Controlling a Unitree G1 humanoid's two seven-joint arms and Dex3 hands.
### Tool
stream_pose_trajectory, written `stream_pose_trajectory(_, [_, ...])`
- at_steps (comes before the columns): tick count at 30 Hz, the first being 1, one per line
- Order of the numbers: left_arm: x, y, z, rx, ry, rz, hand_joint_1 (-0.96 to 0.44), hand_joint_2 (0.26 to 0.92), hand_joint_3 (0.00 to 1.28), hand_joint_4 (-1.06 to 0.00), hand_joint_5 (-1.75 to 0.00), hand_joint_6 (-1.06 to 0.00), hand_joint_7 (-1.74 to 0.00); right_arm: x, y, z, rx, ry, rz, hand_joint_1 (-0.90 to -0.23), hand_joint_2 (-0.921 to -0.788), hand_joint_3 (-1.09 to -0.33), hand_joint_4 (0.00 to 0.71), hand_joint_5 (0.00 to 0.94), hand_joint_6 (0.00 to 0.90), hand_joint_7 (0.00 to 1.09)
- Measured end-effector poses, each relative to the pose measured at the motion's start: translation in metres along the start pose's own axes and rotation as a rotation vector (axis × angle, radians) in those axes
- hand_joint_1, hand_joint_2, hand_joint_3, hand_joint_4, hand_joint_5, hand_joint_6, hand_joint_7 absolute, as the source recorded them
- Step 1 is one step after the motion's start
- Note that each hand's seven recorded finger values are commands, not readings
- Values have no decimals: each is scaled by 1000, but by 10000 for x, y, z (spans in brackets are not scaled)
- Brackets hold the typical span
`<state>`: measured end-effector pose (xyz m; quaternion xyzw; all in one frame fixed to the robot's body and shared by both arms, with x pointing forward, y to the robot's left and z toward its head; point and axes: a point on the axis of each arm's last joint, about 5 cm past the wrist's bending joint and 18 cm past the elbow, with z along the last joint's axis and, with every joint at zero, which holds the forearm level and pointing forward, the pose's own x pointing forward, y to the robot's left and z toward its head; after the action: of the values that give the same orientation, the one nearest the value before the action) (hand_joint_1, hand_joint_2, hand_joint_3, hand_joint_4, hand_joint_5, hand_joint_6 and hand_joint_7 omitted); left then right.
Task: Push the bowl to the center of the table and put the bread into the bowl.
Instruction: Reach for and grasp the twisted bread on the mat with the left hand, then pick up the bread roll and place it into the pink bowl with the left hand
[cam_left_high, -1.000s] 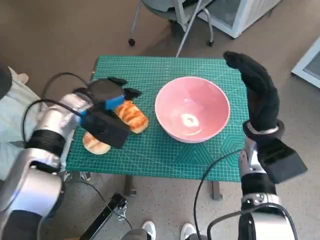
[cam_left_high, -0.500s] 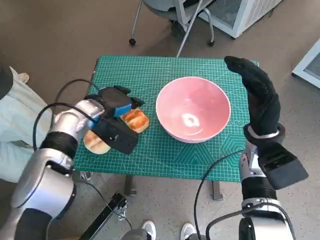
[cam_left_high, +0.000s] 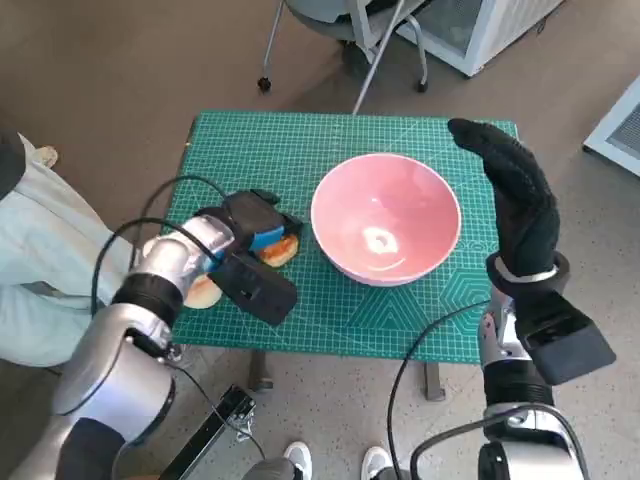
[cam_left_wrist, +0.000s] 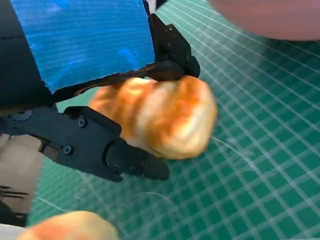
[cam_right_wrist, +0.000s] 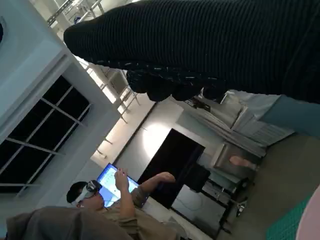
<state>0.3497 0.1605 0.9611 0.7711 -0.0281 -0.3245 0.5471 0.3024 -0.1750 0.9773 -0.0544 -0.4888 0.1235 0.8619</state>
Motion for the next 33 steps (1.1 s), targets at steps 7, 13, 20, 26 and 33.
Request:
stream_pose_trajectory(7, [-26,27,-38,-83,-8,13,-13,920,147,-601,-1165,-548,-1263,-2,1,9,0,-3,4,-613,-921,-729,293,0,-1,823])
stream_pose_trajectory(13, [-88,69,-137,-207,-4,28,-1,921,132,-601,-1180,-577,-1291,-22,-1,9,2,3,0,-613,-921,-728,293,0,-1,822])
stream_pose_trajectory(20, [-218,247,-326,-331,19,160,0,920,119,-569,-1296,-636,-1153,-28,-5,12,6,4,-6,-595,-921,-728,292,0,-1,820])
stream_pose_trajectory(26, [-375,586,-464,-380,-9,350,0,920,95,-585,-1286,-671,-1109,-27,-7,13,10,3,-9,-594,-921,-728,292,0,-1,818])
stream_pose_trajectory(33, [-550,1007,-490,-346,-111,553,1,920,73,-599,-1335,-723,-988,-24,-9,13,15,4,-9,-588,-921,-727,292,0,0,816])
